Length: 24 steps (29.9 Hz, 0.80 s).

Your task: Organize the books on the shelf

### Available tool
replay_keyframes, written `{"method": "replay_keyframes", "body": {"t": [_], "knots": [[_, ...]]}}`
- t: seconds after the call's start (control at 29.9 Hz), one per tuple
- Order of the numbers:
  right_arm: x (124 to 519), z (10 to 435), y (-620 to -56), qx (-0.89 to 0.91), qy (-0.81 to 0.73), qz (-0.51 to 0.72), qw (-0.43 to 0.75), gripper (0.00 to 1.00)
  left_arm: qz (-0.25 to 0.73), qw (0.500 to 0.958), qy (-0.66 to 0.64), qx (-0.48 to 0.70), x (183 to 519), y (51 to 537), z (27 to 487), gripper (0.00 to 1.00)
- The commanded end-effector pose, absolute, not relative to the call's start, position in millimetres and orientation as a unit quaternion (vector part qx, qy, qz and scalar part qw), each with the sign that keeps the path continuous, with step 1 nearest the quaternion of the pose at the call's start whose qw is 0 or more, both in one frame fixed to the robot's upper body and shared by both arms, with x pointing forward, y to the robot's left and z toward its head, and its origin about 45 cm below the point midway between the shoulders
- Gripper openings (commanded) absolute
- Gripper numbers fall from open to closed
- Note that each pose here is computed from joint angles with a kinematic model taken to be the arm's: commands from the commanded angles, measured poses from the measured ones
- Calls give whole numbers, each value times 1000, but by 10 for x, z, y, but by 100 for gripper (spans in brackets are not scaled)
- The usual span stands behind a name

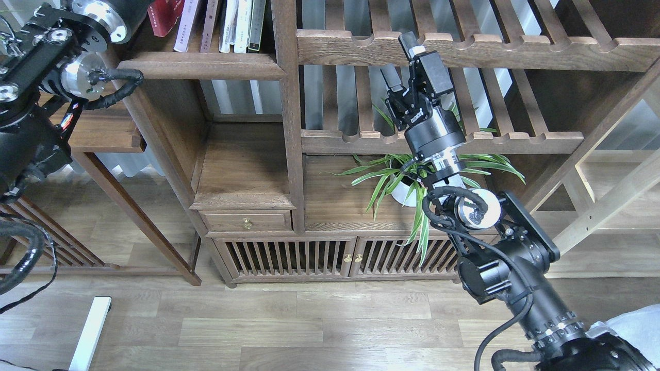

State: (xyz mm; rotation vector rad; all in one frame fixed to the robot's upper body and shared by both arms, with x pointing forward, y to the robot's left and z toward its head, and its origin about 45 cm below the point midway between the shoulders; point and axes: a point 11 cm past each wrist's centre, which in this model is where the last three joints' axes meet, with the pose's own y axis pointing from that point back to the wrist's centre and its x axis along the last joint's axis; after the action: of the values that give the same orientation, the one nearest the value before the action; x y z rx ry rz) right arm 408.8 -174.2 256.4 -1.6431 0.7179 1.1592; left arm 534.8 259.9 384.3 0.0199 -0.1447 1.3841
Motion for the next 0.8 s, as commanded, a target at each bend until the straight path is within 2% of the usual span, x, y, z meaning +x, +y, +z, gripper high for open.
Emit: {"method": "replay_keyframes", "body": {"t": [0.0, 0.77], "knots": [[4088, 2564, -1742, -674, 295, 476, 482, 91, 639, 767, -66, 10, 5349, 2593, 3838, 18], [4102, 2585, -1775, -672, 296, 473, 487, 91, 636, 768, -77, 14, 5343, 2578, 3817, 24]]}}
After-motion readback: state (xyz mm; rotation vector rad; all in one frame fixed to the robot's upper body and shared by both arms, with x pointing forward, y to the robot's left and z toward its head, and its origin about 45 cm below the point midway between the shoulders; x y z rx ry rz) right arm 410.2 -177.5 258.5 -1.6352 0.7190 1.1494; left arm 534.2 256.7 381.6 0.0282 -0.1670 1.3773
